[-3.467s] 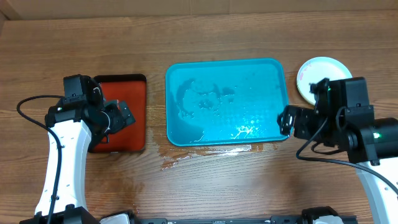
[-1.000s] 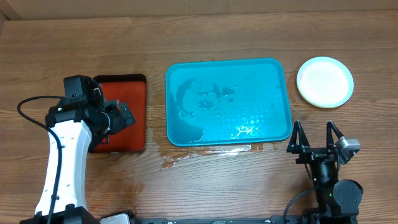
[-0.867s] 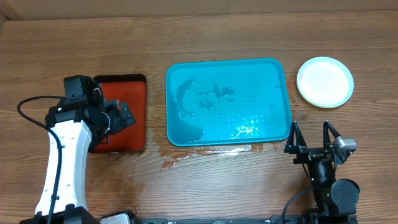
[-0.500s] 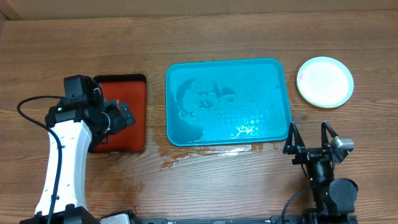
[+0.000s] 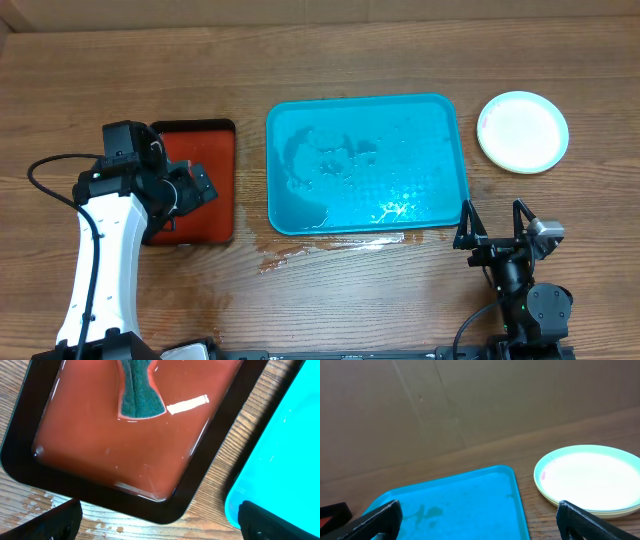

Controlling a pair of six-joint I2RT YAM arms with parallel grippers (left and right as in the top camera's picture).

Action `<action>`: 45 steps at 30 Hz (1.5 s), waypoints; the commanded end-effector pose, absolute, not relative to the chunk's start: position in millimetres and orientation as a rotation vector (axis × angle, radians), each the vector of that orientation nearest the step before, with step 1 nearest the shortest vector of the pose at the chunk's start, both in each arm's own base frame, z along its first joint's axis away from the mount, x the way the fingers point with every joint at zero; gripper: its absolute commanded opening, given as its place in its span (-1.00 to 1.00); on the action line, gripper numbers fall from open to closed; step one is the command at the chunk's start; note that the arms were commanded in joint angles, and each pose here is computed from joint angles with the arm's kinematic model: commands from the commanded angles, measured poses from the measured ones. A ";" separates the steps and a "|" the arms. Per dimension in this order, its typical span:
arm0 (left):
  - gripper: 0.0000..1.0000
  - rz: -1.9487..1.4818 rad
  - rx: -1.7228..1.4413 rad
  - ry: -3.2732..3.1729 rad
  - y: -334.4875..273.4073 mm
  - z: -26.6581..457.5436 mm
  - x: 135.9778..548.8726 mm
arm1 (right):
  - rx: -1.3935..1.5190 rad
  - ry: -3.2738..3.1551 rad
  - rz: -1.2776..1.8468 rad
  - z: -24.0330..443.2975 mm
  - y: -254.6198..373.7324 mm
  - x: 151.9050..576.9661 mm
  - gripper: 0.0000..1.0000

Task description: Clean dirty plates on tray and stack at the side

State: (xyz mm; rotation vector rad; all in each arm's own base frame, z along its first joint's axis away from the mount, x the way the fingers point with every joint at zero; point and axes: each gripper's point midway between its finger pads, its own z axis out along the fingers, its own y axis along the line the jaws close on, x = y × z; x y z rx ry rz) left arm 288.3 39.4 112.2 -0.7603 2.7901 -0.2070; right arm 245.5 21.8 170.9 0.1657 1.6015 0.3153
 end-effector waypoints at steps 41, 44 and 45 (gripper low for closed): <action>0.99 -0.194 -0.085 2.370 -11.7 218.5 257.6 | 0.165 1.595 0.310 169.7 21.6 245.5 1.00; 0.99 -0.192 -0.005 2.240 -20.9 224.7 240.7 | 0.165 1.595 0.310 169.7 21.6 245.5 1.00; 0.99 -0.192 0.006 2.202 -22.4 224.2 235.8 | 0.165 1.595 0.310 169.7 21.6 245.5 1.00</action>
